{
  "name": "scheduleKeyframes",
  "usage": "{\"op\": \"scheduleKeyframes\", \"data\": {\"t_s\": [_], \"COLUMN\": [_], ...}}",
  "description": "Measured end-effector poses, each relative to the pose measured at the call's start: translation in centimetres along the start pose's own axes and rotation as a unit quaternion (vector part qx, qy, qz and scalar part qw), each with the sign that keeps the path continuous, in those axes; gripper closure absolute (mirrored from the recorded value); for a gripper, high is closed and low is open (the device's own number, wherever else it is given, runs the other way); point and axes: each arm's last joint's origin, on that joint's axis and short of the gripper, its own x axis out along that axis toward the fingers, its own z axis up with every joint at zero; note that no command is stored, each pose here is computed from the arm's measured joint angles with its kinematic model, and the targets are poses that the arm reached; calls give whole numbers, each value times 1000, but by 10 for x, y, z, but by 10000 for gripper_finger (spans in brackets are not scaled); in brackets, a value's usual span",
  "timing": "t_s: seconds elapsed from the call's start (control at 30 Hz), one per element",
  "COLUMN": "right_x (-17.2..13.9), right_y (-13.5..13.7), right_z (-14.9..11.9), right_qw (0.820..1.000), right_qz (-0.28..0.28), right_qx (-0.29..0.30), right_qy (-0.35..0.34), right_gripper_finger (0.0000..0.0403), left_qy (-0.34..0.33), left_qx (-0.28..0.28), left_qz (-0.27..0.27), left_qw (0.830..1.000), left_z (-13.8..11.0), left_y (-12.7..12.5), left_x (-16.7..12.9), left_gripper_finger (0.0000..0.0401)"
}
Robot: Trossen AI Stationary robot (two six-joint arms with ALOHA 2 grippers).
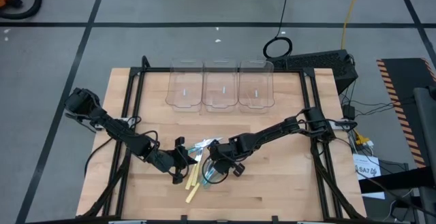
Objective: Sort silverware by color (type)
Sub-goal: Put the blue patterned knife into the left transparent bin
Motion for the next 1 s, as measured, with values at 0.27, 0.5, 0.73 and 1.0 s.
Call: {"op": "scheduleKeyframes", "data": {"t_s": [0.27,0.5,0.73,1.0], "right_x": [0,0,-1,-1], "right_y": [0,0,0,1], "right_z": [0,0,0,1], "right_qw": [1000,1000,1000,1000], "right_qz": [0,1,1,12], "right_qx": [9,14,13,25], "right_qy": [-2,-1,-2,-8], "right_gripper_finger": [348,347,337,328], "left_qy": [0,-1,-11,-11], "left_qx": [-1,-1,-1,-2], "left_qz": [0,2,25,25], "left_qw": [1000,1000,1000,1000], "left_z": [0,0,1,1], "left_y": [0,0,1,1], "left_x": [0,0,0,0], "left_gripper_finger": [395,395,395,395]}}
